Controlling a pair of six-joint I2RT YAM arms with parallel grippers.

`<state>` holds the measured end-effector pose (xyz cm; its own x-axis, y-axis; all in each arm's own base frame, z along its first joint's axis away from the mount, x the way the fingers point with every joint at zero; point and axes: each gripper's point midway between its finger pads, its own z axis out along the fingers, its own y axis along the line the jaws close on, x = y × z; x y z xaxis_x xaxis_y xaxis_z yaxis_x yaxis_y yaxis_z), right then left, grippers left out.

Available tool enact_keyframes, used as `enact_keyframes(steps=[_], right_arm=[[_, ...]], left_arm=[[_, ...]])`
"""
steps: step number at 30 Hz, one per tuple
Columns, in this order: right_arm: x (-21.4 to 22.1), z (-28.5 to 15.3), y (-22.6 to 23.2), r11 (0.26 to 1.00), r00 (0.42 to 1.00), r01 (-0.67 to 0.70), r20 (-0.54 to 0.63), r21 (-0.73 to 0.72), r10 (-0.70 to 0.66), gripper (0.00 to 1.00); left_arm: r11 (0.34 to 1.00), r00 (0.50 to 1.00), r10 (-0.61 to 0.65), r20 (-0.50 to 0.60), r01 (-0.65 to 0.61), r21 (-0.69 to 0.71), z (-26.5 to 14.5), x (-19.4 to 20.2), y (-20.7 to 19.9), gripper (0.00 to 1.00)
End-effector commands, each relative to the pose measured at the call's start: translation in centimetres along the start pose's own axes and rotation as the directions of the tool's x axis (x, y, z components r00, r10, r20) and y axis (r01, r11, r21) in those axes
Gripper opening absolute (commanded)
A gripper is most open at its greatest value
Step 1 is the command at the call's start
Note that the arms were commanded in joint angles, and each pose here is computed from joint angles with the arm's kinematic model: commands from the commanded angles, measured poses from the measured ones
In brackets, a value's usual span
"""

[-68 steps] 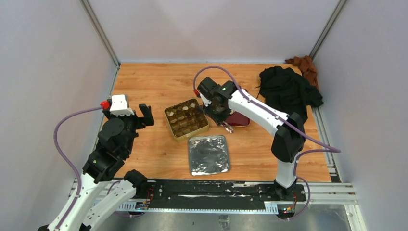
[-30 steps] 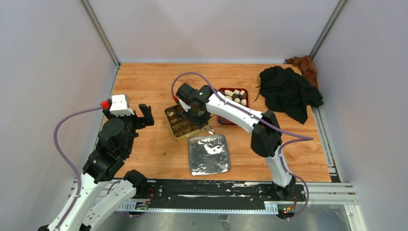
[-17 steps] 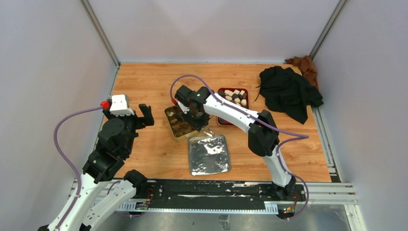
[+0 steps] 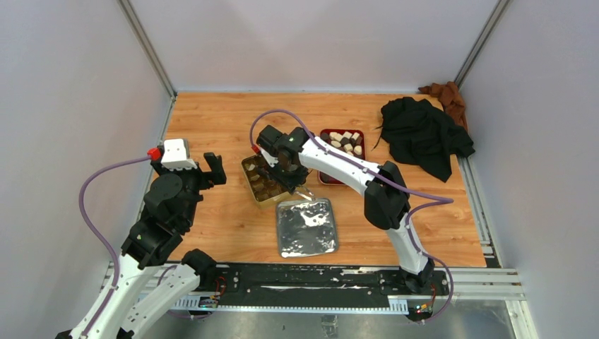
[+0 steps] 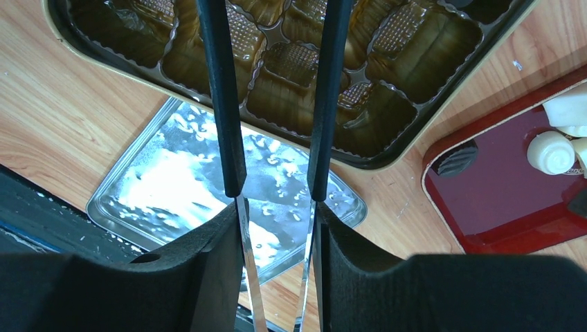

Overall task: Pack the chocolate
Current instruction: Place the fake chocolate in the packing box.

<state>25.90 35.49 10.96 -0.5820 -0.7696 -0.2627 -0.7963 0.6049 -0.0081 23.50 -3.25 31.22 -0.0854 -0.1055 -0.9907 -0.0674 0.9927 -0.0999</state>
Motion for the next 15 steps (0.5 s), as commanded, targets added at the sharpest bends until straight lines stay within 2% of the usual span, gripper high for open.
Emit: enact_keyframes(steps=[1, 15], right_arm=[[0.0, -1.6, 0.6, 1.000, 1.000, 0.028, 0.012, 0.004, -0.028, 0.42], [0.1, -4.4, -0.7, 0.997, 0.998, 0.017, 0.065, 0.069, -0.022, 0.37]], left_arm=[[1.000, 1.000, -0.009, 0.015, 0.009, -0.004, 0.1, -0.1, 0.0, 1.00], [1.000, 1.000, -0.010, 0.017, 0.010, -0.004, 0.1, -0.2, 0.1, 1.00]])
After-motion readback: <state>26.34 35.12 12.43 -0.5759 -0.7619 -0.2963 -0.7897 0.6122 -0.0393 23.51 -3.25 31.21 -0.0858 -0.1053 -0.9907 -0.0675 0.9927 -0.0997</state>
